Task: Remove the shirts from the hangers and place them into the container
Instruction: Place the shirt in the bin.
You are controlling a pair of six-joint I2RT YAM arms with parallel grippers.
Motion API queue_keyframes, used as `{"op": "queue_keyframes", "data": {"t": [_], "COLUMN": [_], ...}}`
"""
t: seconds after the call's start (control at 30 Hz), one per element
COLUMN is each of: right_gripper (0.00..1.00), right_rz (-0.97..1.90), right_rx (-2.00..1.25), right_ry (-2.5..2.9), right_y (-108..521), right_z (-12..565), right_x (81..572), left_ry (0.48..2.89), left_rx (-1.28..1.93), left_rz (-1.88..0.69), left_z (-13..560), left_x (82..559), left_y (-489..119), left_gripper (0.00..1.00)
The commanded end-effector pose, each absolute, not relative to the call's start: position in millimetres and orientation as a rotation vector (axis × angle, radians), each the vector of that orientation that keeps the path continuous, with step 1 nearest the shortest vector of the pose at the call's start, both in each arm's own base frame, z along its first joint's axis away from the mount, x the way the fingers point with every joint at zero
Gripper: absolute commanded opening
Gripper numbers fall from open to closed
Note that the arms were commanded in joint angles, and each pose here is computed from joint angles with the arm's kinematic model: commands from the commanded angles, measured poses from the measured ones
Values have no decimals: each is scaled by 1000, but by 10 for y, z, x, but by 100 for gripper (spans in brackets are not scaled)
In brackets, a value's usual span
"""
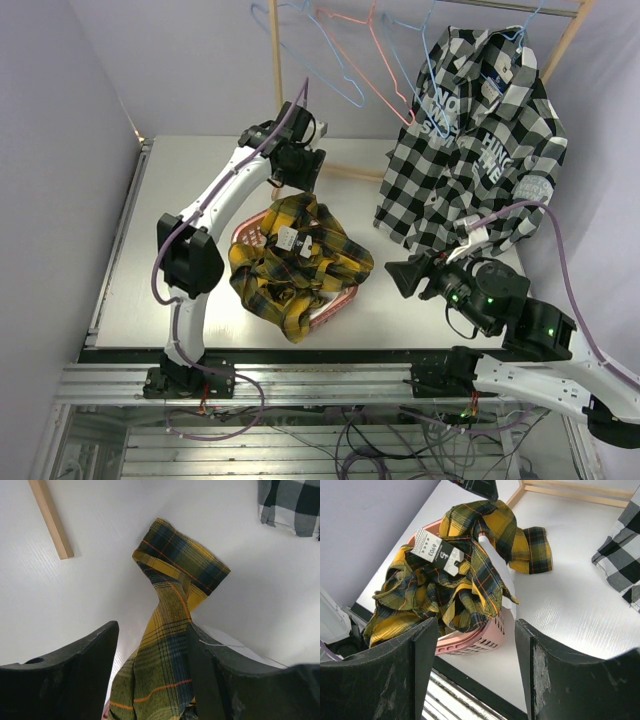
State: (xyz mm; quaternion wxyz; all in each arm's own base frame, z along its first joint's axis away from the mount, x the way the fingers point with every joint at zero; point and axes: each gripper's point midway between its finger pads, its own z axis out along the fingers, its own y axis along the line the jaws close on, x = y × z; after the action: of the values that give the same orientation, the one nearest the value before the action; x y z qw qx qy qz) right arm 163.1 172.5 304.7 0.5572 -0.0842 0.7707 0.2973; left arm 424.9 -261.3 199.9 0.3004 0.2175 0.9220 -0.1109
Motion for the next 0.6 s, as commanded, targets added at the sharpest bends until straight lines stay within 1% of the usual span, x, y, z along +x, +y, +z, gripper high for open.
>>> {"op": "queue_keyframes", "data": {"t": [0.0,0.3,0.37,0.4,0.43,0.47,0.5,0.53,0.57], "right_gripper": [63,63,63,63,63,63,63,63,63], "right_rz": [720,722,725,728,727,728,727,725,725], "right_rx": [-159,-161,-155,-153,-152,-148,-148,-144,-142], "right_ry": [1796,1801,1800,1798,1798,1798,1800,1800,1800], "right_y": [1655,1641,1634,1631,1628,1623,1619,1612,1606], "right_z": [3131,3134,3130,3131,3125,3125,3120,3119,3120], "right_x": [1616,1600,1598,1596,1595,1594,1594,1595,1593], "left_ry": [2471,2528,2543,2547,2549,2549,2546,2542,2533], "left_rx": [621,636,642,645,646,643,641,634,622], "left_rz": [-299,-205,-194,-192,-191,-188,-184,-179,-170], "left_z": [1896,1618,1545,1519,1499,1490,1490,1497,1529], "left_x": [4233,4292,4292,4291,4293,4297,4301,4309,4321], "left_y": [-2622,-2538,-2534,-2534,-2534,-2529,-2525,-2519,-2505], "left_gripper": [68,66,63,60,55,45,34,20,9]}}
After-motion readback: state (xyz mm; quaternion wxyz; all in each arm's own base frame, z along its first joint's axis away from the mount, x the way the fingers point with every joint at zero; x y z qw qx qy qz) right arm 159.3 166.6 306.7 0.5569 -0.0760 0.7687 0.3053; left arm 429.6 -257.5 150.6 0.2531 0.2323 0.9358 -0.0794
